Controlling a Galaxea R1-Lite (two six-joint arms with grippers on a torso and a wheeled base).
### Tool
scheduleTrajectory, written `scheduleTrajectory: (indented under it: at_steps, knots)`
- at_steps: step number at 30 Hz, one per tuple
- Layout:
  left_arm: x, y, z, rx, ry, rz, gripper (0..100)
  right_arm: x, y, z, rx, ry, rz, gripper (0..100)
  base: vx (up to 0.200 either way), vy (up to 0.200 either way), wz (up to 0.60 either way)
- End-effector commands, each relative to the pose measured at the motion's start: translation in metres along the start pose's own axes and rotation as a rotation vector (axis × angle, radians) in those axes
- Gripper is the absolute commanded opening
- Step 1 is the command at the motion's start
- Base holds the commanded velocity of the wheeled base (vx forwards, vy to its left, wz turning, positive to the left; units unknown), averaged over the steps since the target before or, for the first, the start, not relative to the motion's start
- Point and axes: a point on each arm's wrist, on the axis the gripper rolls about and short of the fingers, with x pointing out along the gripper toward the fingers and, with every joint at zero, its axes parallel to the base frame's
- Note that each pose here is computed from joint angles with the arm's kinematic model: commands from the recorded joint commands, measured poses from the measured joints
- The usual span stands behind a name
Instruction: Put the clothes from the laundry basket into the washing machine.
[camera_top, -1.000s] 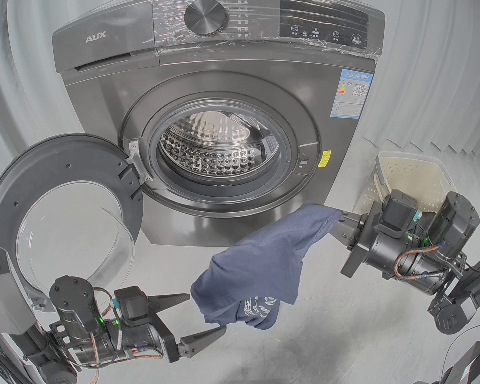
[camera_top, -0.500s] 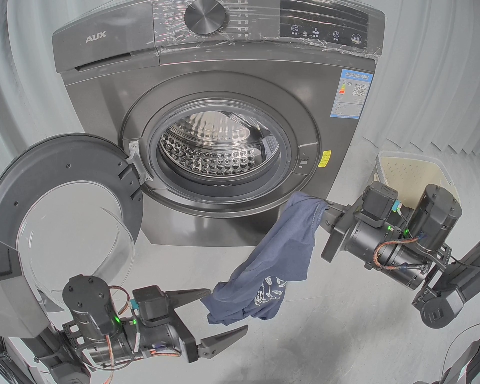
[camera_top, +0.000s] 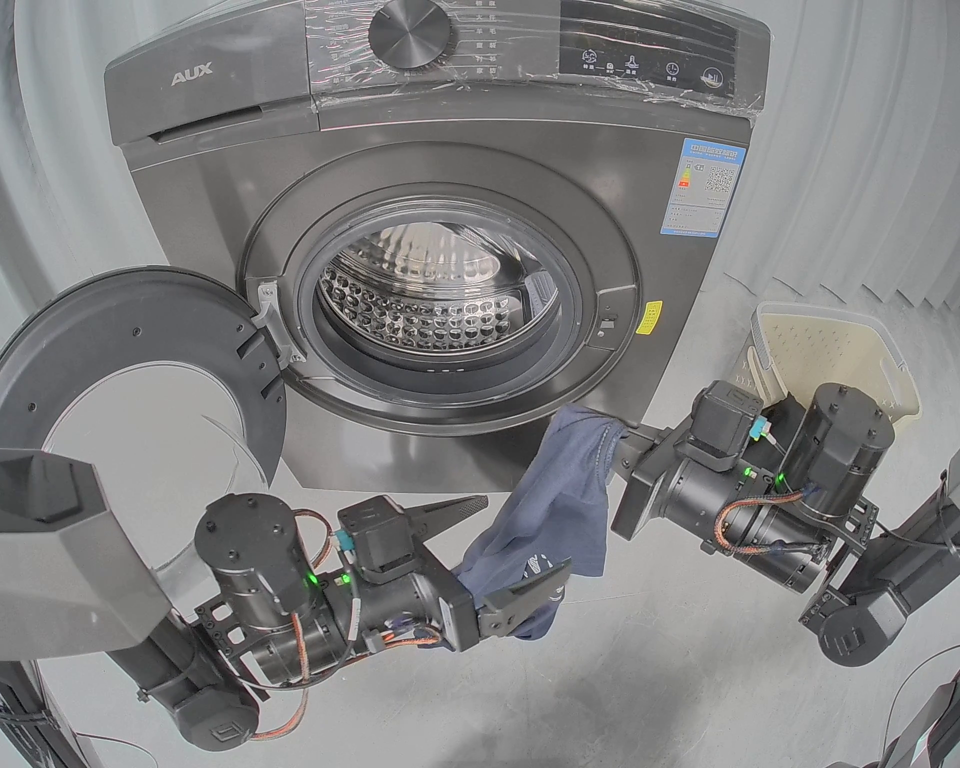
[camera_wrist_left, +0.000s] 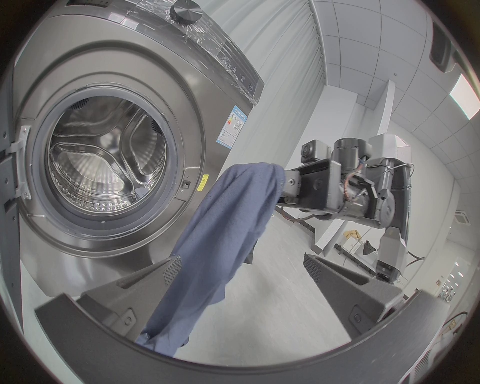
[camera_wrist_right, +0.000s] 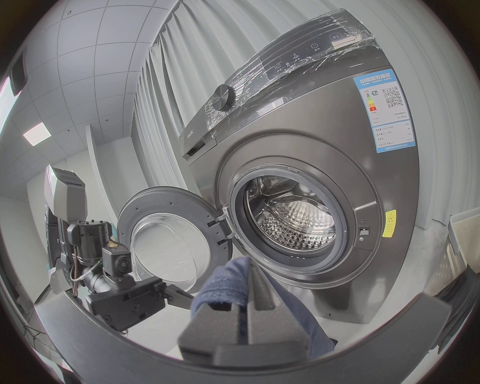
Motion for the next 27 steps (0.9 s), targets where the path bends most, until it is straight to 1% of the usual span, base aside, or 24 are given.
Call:
scheduleTrajectory:
  at_steps: [1, 3, 5, 9, 10, 12, 16, 18, 21, 22, 25, 26, 27]
  knots:
    - [0.021, 0.009, -0.013, -0.001, 0.014, 0.012, 100, 0.001, 0.003, -0.002, 0.002, 0.005, 0.01, 0, 0.0, 0.0, 0.0]
    - [0.025, 0.012, -0.014, 0.002, 0.01, 0.014, 100, 0.001, 0.005, -0.001, 0.002, 0.002, 0.014, 0, 0.0, 0.0, 0.0]
    - [0.031, 0.02, -0.015, 0.007, -0.002, 0.039, 100, 0.0, 0.005, -0.001, 0.003, 0.002, 0.016, 0, 0.0, 0.0, 0.0]
    - [0.038, 0.03, -0.017, 0.012, -0.013, 0.078, 100, 0.0, 0.005, 0.0, 0.002, -0.001, 0.016, 0, 0.0, 0.0, 0.0]
    - [0.04, 0.031, -0.018, 0.017, -0.016, 0.093, 0, -0.001, 0.006, 0.001, 0.002, -0.002, 0.018, 0, 0.0, 0.0, 0.0]
    - [0.042, 0.034, -0.018, 0.026, -0.023, 0.113, 0, -0.003, 0.007, 0.002, 0.002, -0.005, 0.021, 0, 0.0, 0.0, 0.0]
    - [0.044, 0.035, -0.014, 0.033, -0.04, 0.114, 0, -0.004, 0.009, 0.002, 0.009, -0.003, 0.024, 0, 0.0, 0.0, 0.0]
    - [0.043, 0.032, -0.011, 0.035, -0.049, 0.108, 0, -0.003, 0.008, 0.002, 0.011, -0.005, 0.019, 0, 0.0, 0.0, 0.0]
    - [0.037, 0.028, 0.001, 0.044, -0.079, 0.102, 0, -0.003, 0.009, 0.002, 0.013, -0.004, 0.015, 0, 0.0, 0.0, 0.0]
    - [0.028, 0.025, 0.012, 0.053, -0.1, 0.097, 0, -0.004, 0.01, 0.002, 0.015, -0.002, 0.016, 0, 0.0, 0.0, 0.0]
    - [0.004, 0.017, 0.026, 0.091, -0.111, 0.082, 0, -0.007, 0.01, -0.001, 0.027, 0.013, 0.013, 0, 0.0, 0.0, 0.0]
    - [-0.015, 0.011, 0.037, 0.106, -0.126, 0.058, 0, -0.012, 0.01, -0.003, 0.03, 0.025, 0.014, 0, 0.0, 0.0, 0.0]
    - [-0.023, 0.009, 0.04, 0.108, -0.127, 0.046, 0, -0.015, 0.01, -0.004, 0.03, 0.033, 0.015, 0, 0.0, 0.0, 0.0]
